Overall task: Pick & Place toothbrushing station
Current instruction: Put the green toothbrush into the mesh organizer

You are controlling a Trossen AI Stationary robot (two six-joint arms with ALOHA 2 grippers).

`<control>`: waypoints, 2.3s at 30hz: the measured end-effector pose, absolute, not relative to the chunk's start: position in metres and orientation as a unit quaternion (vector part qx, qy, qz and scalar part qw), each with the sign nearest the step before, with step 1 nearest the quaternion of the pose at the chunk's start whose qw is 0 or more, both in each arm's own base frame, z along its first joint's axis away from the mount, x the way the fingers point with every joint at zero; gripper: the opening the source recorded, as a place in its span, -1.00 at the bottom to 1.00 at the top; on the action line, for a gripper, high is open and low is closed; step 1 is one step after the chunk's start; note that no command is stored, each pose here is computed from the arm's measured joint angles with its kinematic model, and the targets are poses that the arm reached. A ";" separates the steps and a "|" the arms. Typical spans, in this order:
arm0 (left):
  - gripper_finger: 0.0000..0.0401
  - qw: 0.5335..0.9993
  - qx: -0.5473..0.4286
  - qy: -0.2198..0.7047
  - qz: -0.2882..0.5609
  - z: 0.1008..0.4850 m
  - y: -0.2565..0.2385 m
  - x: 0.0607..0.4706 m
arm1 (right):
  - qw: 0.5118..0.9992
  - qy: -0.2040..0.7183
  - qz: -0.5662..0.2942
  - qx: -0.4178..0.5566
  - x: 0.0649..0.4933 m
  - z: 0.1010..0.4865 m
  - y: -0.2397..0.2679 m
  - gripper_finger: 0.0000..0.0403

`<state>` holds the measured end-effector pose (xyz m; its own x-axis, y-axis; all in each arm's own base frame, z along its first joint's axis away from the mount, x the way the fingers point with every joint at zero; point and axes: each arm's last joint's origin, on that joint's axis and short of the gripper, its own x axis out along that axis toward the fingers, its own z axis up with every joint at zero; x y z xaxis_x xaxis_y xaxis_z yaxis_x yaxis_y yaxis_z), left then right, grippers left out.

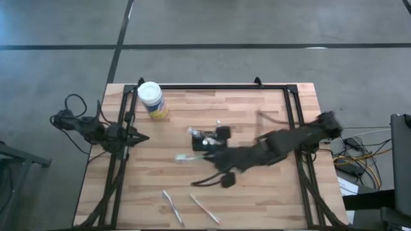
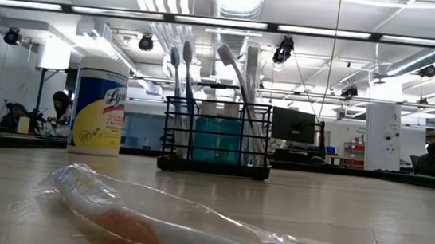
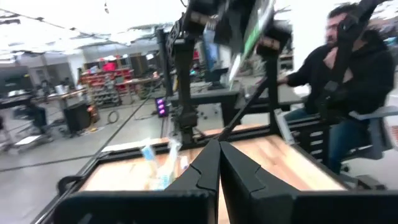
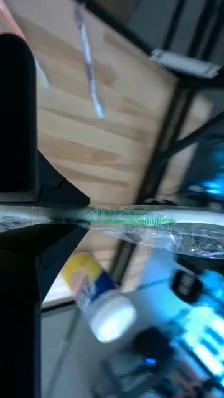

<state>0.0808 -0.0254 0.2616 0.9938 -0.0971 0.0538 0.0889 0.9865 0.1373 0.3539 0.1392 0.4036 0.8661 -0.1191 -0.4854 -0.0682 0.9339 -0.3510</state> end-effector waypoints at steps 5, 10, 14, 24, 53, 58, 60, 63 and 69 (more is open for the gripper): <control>-0.97 0.997 0.070 -0.021 -0.021 0.260 -0.028 0.091 | 0.971 0.164 0.041 -0.170 0.309 0.396 0.111 -0.89; -0.97 0.996 0.087 -0.023 -0.008 0.255 -0.034 0.107 | 0.986 0.075 0.032 -0.143 0.269 0.360 0.081 -0.89; -0.96 0.995 0.094 -0.024 0.020 0.255 -0.038 0.119 | 0.992 0.022 0.038 -0.122 0.252 0.321 0.069 -0.89; -0.72 0.993 0.072 -0.019 0.087 0.257 -0.041 0.160 | 0.993 -0.037 0.006 -0.114 0.262 0.260 0.060 -0.89; -0.01 0.990 0.098 -0.085 -0.053 0.324 -0.055 0.229 | 0.984 -0.003 0.036 -0.175 0.360 0.283 0.051 -0.89; -0.02 0.990 0.099 -0.088 -0.044 0.328 -0.051 0.233 | 0.983 0.007 0.040 -0.181 0.373 0.282 0.053 -0.89; -0.02 0.990 0.100 -0.081 -0.048 0.328 -0.051 0.236 | 0.982 0.016 0.042 -0.185 0.378 0.280 0.054 -0.89; -0.04 0.990 0.104 -0.074 -0.052 0.328 -0.052 0.238 | 0.981 0.013 0.042 -0.189 0.381 0.282 0.054 -0.89; -0.12 0.990 0.105 -0.078 -0.057 0.330 -0.051 0.233 | 0.981 0.004 0.040 -0.189 0.375 0.285 0.054 -0.89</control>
